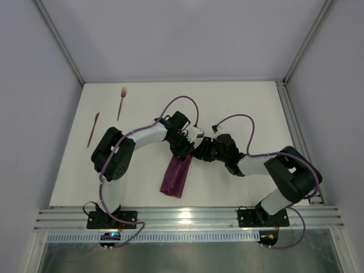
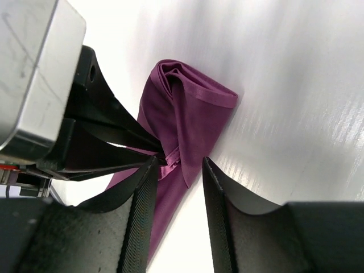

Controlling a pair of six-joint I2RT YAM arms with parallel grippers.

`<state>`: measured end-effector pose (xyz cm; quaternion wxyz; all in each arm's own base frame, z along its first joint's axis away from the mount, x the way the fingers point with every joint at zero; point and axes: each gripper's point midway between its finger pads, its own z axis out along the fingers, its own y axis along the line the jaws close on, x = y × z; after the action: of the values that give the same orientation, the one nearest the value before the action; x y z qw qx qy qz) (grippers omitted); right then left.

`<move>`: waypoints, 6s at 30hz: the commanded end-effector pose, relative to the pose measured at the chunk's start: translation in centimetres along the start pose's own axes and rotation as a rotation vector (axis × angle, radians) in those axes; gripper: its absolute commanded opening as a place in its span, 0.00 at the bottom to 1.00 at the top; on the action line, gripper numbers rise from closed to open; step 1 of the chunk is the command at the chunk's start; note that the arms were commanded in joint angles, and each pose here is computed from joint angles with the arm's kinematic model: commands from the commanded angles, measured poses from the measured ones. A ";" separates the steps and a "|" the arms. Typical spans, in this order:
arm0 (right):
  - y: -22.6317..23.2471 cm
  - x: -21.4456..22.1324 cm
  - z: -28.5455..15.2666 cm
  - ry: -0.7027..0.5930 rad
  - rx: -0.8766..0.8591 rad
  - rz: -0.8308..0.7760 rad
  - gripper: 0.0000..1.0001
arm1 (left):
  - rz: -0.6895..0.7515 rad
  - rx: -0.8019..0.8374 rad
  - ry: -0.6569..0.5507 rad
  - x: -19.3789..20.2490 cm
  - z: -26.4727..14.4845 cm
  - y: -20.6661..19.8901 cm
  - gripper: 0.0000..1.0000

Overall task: Fold the napkin into a case and place the utensils inside
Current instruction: Stuff the top corner of the smaller-rectangle-folded napkin into the folded napkin.

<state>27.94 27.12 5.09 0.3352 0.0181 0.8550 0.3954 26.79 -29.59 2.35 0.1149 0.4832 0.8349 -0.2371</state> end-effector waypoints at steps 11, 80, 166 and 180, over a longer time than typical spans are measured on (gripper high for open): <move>0.9 1.0 1.7 -0.022 -0.086 0.132 0.44 | 0.029 0.033 0.035 0.7 0.1 -1.6 0.15; -2.4 -0.3 1.5 -0.230 0.041 0.259 0.04 | 0.337 -0.174 0.248 6.8 -2.4 -7.5 0.68; -3.8 4.3 -1.2 0.011 0.074 0.181 0.53 | 0.260 0.057 0.014 -0.8 2.0 -11.3 0.17; -3.9 4.0 -1.1 0.024 0.084 0.093 0.53 | 0.386 0.149 -0.201 -5.5 -7.2 -15.9 0.34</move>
<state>26.11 25.98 3.13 0.3241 0.0883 0.8420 0.4221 15.16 -35.08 8.73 0.1172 0.6014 0.7380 -0.2829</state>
